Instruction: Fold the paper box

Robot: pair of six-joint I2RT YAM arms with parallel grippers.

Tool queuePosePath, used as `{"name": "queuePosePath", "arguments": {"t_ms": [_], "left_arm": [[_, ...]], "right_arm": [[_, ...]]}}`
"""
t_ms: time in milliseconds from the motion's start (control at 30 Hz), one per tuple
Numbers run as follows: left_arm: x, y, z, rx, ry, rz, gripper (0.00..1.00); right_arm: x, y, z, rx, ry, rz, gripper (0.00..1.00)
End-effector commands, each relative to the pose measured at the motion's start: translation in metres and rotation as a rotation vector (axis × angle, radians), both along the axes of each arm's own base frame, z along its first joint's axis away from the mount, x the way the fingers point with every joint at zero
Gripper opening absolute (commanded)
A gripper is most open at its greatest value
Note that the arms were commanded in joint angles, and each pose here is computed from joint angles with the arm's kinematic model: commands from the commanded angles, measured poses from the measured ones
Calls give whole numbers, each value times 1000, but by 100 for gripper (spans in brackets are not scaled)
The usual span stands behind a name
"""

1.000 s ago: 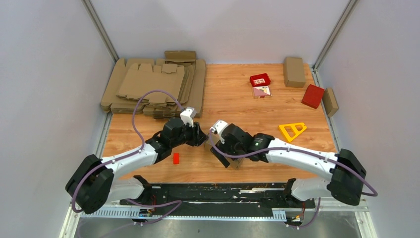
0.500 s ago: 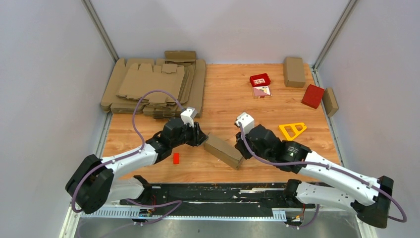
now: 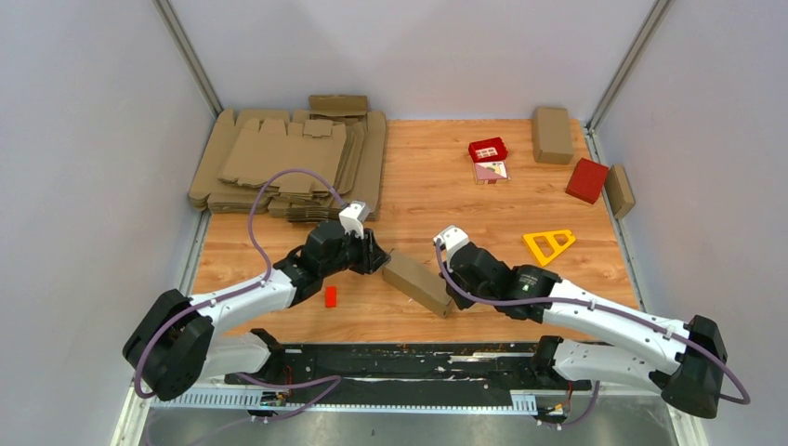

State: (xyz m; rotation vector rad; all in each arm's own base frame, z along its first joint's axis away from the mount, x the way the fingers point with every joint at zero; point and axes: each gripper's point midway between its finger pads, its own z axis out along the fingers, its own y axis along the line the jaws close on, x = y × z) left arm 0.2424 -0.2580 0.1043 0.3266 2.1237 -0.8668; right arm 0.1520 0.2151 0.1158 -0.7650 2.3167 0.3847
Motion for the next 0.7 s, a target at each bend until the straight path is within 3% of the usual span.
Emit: {"name": "queuePosePath", "arguments": {"t_ms": [0, 400, 667], "left_arm": [[-5, 8, -19, 65, 32, -5, 36], [-6, 8, -18, 64, 30, -11, 34], [-6, 8, -17, 65, 25, -17, 34]], "right_arm": [[2, 7, 37, 66, -23, 1, 0], [-24, 5, -12, 8, 163, 4, 0], [-12, 11, 27, 31, 100, 2, 0]]}}
